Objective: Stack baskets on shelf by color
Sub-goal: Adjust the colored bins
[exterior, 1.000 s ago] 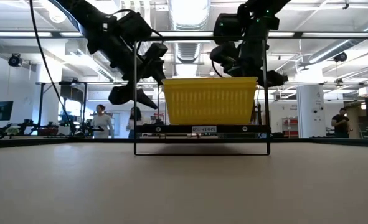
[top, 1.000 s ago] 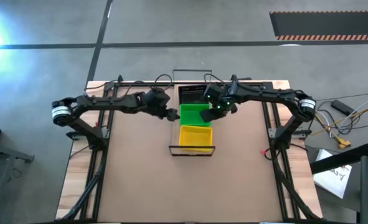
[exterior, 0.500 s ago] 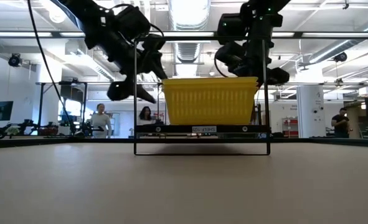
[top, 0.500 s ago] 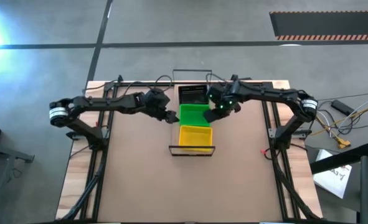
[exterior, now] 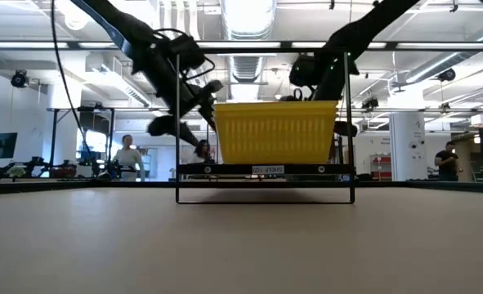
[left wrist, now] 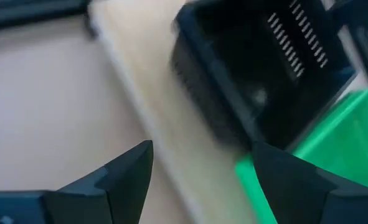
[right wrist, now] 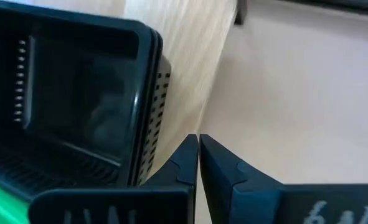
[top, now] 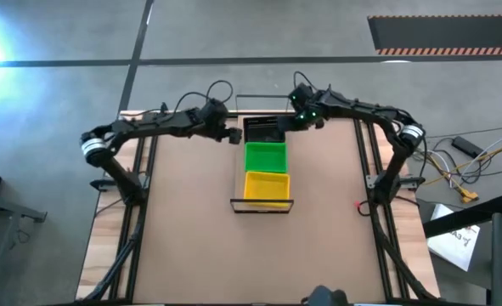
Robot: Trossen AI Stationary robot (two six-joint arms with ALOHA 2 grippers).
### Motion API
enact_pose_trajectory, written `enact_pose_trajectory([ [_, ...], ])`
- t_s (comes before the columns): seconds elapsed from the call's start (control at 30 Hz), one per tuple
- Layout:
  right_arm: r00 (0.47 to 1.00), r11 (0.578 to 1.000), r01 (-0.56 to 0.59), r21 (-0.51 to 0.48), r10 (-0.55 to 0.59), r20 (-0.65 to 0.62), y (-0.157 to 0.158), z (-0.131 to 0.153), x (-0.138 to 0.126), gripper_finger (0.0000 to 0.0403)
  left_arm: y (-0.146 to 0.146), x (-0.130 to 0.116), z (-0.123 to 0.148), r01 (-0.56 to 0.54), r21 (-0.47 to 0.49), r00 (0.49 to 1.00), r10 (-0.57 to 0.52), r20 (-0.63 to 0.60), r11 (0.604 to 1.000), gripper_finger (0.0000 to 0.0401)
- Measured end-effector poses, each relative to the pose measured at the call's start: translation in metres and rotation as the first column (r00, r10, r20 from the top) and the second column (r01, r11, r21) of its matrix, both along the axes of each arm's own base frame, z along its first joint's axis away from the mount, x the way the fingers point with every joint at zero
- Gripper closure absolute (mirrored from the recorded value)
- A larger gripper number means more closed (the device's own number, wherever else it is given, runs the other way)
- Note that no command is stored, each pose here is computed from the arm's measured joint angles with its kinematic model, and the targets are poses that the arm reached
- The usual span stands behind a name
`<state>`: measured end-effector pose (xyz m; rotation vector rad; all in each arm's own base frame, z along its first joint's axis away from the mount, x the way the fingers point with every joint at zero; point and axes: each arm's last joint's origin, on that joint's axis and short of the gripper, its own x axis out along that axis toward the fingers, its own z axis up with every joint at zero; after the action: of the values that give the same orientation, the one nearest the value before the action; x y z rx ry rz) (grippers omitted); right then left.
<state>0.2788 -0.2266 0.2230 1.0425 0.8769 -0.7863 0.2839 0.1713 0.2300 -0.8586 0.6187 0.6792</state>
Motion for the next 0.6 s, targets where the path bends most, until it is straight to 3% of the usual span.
enact_pose_trajectory([
  [0.27,0.999,0.999,-0.043,-0.002,0.043,0.005,0.007,-0.001,0.007,0.0394,0.012,0.025,0.004,0.044,0.068,0.998,-0.047,0.035,0.997,0.0143],
  [0.6,0.994,0.993,-0.104,0.056,0.103,0.025,0.023,0.003,0.012,0.0394,0.011,0.025,0.010,0.060,0.083,0.997,-0.064,0.043,0.995,0.0143],
])
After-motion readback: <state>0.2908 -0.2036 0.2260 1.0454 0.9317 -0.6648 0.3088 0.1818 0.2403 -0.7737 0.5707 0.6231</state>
